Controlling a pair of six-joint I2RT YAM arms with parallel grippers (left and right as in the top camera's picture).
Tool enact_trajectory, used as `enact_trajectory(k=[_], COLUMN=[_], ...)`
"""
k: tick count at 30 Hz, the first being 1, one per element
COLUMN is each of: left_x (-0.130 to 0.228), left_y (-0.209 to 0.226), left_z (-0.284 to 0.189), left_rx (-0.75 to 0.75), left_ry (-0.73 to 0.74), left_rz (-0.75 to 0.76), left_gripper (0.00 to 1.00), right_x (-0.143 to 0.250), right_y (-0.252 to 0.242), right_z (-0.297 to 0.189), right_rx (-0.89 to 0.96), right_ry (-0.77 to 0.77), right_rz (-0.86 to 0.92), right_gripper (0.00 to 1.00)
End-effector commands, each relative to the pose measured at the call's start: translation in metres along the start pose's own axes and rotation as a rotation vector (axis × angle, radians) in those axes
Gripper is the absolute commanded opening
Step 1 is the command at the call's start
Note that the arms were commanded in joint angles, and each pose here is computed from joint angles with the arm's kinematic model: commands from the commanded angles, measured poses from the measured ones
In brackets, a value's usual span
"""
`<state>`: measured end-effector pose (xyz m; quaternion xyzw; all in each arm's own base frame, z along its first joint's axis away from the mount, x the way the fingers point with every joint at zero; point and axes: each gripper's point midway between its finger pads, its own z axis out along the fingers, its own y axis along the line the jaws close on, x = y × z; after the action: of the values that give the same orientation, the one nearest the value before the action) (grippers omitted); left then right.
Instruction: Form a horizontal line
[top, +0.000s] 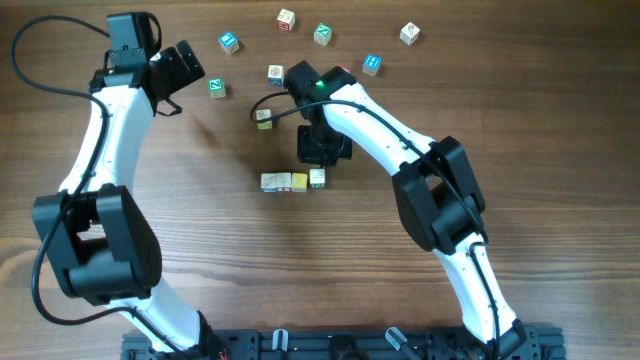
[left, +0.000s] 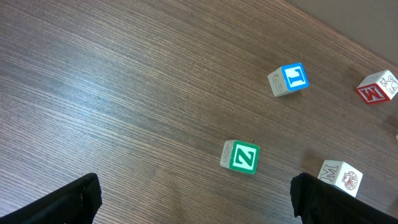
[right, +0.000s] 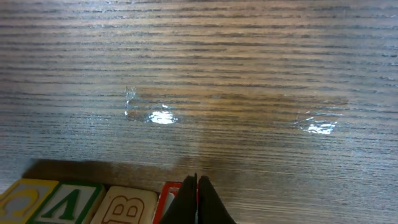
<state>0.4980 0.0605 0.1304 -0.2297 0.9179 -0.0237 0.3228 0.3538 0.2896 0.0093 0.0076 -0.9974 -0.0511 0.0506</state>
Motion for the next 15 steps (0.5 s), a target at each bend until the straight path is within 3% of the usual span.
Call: enact_trajectory(k=[1,15], left_x=[-0.0019,-0.0018], left_y=[-0.0017,-0.0018], left_z=[-0.0012,-0.0012], left_rx=[0.005,0.005], left_ry=[-0.006,-0.006], left_rz=[0.006,0.006], left_gripper=[1.0,1.0], right_x=[0.0084,0.0152], right_y=[-0.0009,0.0041], right_z=[0.0111,0.0111], right_rx=[0.01,-0.012], right_ry=[0.044,0.073], right_rz=[-0.011,-0.015], right_gripper=[0.04,0.04])
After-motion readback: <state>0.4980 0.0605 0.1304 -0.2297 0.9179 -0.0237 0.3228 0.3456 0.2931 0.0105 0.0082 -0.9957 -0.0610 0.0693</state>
